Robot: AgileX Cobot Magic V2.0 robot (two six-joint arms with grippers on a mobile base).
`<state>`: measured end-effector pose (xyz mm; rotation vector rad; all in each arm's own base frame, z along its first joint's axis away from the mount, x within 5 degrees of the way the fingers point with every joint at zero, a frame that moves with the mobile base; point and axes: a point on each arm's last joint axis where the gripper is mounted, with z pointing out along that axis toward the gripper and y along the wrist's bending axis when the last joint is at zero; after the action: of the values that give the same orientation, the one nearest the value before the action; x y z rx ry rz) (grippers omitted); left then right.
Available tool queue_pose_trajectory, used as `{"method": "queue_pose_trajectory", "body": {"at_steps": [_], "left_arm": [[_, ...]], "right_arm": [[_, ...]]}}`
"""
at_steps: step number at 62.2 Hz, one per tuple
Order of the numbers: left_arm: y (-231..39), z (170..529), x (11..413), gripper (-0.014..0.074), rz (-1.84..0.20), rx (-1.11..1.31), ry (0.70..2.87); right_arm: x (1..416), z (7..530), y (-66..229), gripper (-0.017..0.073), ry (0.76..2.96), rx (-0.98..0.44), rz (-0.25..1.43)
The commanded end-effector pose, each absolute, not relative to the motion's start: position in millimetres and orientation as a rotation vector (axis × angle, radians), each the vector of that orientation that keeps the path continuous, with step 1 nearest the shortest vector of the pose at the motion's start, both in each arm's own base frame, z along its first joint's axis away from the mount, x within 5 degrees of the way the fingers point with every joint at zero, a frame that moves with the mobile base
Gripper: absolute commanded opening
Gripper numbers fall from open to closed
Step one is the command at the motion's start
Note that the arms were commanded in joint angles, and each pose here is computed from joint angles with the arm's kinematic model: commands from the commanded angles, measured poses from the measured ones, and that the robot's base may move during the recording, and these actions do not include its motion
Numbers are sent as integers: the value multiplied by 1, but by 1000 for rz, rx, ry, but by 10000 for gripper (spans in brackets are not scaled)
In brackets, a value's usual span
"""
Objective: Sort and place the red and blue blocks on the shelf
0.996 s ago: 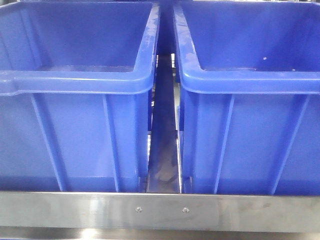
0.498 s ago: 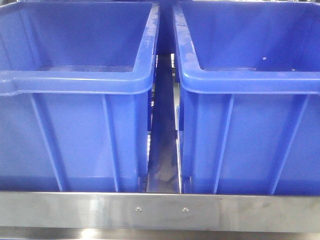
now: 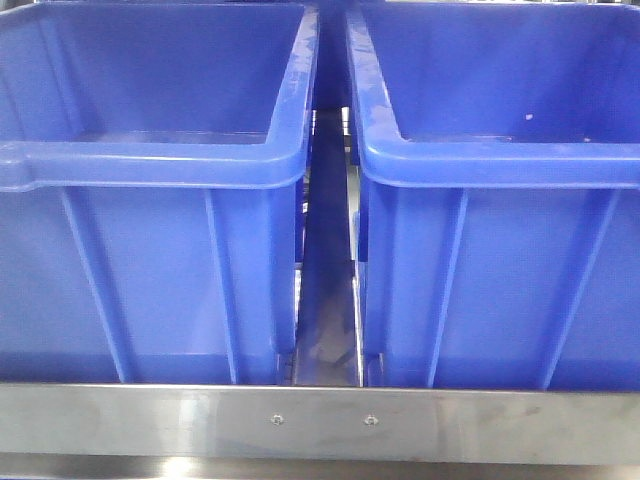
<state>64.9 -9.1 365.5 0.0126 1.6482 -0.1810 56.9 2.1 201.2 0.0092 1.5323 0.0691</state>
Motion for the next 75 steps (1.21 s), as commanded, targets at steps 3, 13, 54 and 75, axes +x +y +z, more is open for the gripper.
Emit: {"method": "queue_pose_trajectory", "body": {"at_steps": [3,13,54,75], "left_arm": [[-9,383,63,125,-195,1,1543],[-6,384,66,125,-97,40,1448],[-5,239,63,125,-169,-33,1398],[-4,215,54,125,-171,-33,1362]], "right_arm": [[53,217,2,54,1402,-6,60],[53,217,2,54,1402,-6,60],[53,217,2,54,1402,-6,60],[53,217,2,54,1404,-6,60]]}}
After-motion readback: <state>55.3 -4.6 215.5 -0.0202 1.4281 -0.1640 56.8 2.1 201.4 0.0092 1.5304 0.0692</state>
